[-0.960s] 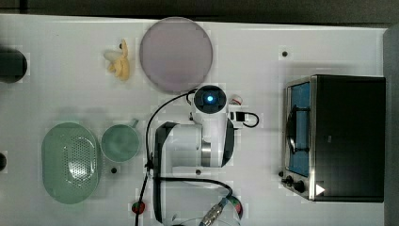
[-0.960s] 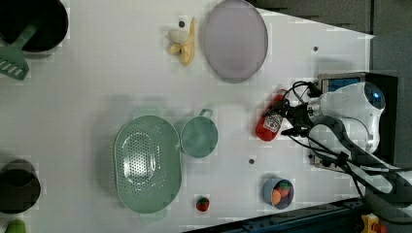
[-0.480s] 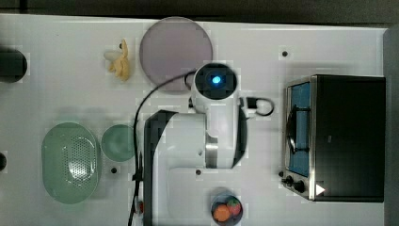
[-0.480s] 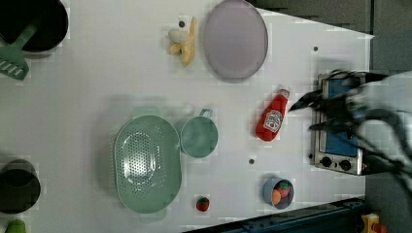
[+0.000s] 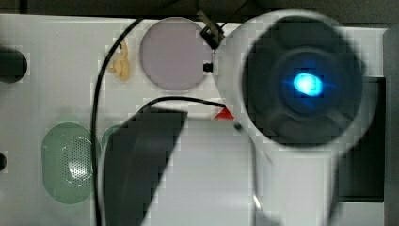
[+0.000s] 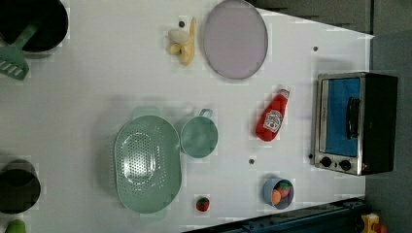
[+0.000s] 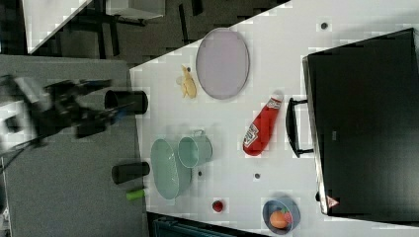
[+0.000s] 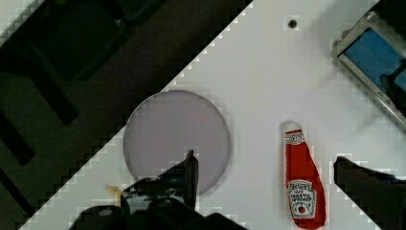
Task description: Pick Ketchup from oven and place it on table.
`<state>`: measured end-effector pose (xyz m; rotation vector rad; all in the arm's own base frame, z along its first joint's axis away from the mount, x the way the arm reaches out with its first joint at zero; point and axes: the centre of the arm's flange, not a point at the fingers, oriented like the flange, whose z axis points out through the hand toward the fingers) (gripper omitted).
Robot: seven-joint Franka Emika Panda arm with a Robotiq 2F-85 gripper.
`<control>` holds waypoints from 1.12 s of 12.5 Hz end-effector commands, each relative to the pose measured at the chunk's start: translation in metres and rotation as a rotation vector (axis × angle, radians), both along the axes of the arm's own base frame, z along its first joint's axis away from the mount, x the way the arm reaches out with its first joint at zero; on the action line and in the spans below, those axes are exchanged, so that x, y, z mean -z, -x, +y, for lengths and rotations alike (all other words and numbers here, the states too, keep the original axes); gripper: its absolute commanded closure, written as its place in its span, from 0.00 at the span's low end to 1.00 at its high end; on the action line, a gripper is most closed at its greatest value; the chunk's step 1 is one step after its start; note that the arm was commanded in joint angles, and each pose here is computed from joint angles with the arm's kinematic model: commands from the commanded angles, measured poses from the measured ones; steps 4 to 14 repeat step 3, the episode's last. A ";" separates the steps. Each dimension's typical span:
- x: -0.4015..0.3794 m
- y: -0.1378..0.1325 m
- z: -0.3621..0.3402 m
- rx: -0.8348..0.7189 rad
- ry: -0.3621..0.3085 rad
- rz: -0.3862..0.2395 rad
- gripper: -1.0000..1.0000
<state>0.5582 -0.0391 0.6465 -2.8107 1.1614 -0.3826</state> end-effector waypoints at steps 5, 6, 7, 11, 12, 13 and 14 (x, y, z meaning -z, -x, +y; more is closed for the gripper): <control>0.037 0.019 0.004 0.037 -0.028 0.347 0.00; 0.037 0.019 0.004 0.037 -0.028 0.347 0.00; 0.037 0.019 0.004 0.037 -0.028 0.347 0.00; 0.037 0.019 0.004 0.037 -0.028 0.347 0.00; 0.037 0.019 0.004 0.037 -0.028 0.347 0.00; 0.037 0.019 0.004 0.037 -0.028 0.347 0.00; 0.037 0.019 0.004 0.037 -0.028 0.347 0.00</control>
